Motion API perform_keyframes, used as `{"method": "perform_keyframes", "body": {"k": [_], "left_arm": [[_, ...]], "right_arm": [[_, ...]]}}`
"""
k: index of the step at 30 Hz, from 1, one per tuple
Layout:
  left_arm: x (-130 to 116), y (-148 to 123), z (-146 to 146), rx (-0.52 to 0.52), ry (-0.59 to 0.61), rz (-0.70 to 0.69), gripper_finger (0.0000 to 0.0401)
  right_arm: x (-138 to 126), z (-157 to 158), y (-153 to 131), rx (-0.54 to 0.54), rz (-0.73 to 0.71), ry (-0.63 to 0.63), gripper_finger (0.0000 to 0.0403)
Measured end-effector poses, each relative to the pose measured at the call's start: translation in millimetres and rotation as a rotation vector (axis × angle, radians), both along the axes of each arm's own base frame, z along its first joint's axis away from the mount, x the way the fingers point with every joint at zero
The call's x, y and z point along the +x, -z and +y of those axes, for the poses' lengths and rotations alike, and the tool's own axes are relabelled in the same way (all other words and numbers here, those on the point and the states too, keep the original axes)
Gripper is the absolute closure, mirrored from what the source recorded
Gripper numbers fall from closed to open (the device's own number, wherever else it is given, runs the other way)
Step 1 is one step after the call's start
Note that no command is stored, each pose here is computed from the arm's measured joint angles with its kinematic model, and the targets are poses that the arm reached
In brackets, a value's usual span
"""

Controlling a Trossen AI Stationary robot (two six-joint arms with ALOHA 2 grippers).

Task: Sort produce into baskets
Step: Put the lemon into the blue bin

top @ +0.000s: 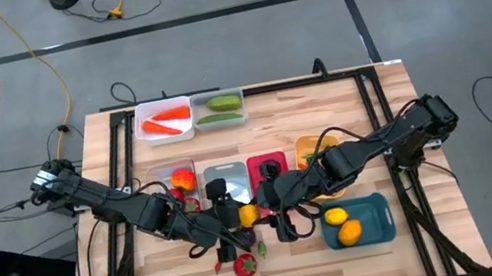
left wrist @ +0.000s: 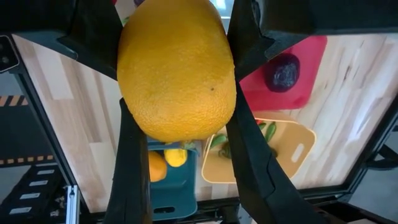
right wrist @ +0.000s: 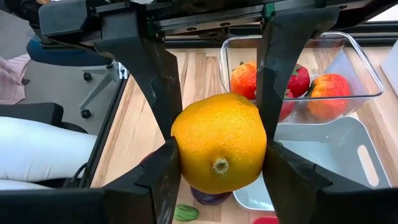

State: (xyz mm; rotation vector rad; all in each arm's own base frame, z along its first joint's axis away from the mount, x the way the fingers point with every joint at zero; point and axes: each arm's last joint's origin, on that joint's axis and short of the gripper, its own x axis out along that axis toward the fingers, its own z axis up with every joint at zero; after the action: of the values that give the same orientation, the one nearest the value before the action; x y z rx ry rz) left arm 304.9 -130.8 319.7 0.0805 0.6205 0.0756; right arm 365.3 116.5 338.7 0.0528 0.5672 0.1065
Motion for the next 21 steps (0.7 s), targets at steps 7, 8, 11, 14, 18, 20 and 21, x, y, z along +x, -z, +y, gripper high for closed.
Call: {"method": "perform_keyframes", "body": {"k": [7, 8, 11, 14, 18, 20, 21], "left_arm": [[0.1, -0.1, 0.2, 0.024, 0.01, 0.0, 0.0172], [0.2, -0.2, 0.2, 0.025, 0.009, -0.001, 0.0165], [0.8, -0.4, 0.5, 0.028, -0.011, -0.012, 0.0137], [1.6, -0.9, 1.5, 0.023, -0.042, -0.026, 0.0116], [1.2, -0.2, 0.8, 0.023, -0.007, -0.01, 0.0108], [0.8, 0.5, -0.3, 0.03, 0.046, 0.009, 0.0107], [0.4, 1.0, -0.7, 0.037, 0.07, 0.019, 0.0107]], "right_arm": [[-0.1, 0.1, -0.2, -0.004, 0.0, 0.0, 0.0176], [-0.1, 0.1, -0.4, -0.005, -0.001, -0.001, 0.0176], [0.2, 0.1, -1.1, -0.009, -0.008, -0.002, 0.0176], [1.0, 0.1, -2.3, -0.005, -0.019, -0.001, 0.0176], [0.3, 0.0, -1.1, -0.006, -0.004, -0.001, 0.0176], [-0.3, 0.1, -0.7, -0.011, 0.002, -0.005, 0.0176], [-0.7, 0.1, -0.3, -0.011, 0.008, -0.008, 0.0176]]}}
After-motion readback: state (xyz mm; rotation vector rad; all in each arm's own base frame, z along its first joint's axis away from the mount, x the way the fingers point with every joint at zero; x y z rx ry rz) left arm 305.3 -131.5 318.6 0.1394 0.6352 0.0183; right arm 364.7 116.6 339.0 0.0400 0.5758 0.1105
